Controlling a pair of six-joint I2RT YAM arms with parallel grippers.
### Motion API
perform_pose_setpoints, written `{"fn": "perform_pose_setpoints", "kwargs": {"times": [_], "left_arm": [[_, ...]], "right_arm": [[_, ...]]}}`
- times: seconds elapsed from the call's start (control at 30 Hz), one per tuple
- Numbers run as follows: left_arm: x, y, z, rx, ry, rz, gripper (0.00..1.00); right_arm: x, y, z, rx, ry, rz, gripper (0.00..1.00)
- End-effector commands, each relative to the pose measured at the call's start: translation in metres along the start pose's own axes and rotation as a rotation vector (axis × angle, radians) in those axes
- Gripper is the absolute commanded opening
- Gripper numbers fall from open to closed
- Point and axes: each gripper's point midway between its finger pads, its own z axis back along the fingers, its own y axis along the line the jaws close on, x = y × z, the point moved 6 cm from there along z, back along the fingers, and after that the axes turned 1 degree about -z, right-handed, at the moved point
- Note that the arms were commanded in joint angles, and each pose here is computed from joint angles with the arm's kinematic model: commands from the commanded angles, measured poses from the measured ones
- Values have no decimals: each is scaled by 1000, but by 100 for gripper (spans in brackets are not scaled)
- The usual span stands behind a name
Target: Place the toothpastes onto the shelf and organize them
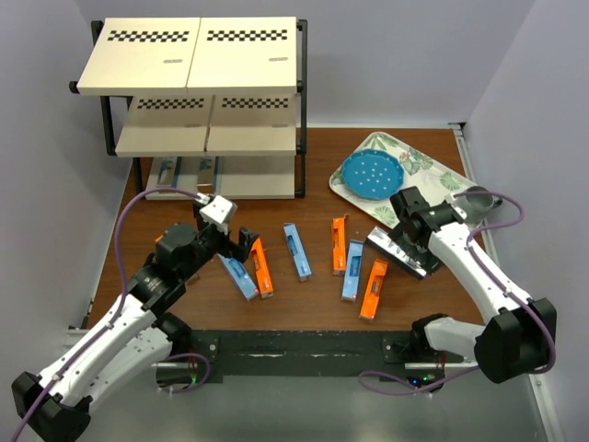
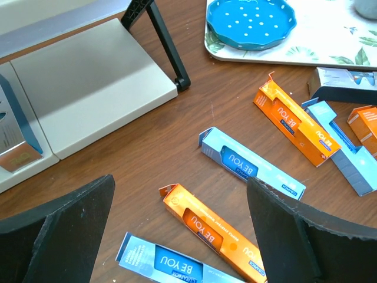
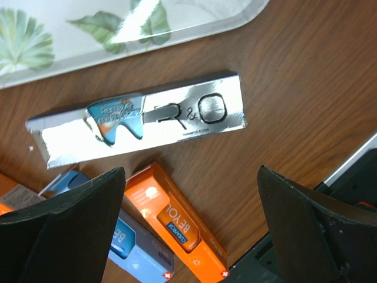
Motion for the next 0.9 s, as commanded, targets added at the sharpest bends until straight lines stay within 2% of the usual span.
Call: {"fn": "perform_pose_setpoints", "kwargs": {"times": [0.0, 0.1, 0.17, 0.3, 0.37, 0.53, 0.77, 0.87], "left_arm": [[2, 1, 0, 16, -26, -35, 100], [3, 2, 0, 20, -30, -46, 100], [3, 2, 0, 20, -30, -50, 100], [0, -1, -2, -12, -33, -53, 100], [-1, -2, -3, -14, -25, -54, 100], [-3, -1, -7, -14, -13, -80, 100], [-7, -4, -9, -22, -4, -91, 100], [-7, -7, -8, -34, -8, -95, 100]], "right_arm": [[4, -12, -10, -58, 20, -168, 99], [9, -8, -19, -56, 27, -252, 99], [15, 0, -26, -67, 45, -227, 99], [25, 8, -36, -28, 42, 50, 99], [26, 1, -31, -54, 46, 48, 99], [21, -20, -23, -131, 89, -227, 98], [11, -19, -28, -248, 126, -490, 95], [9, -18, -37, -258, 95, -649, 93]]}}
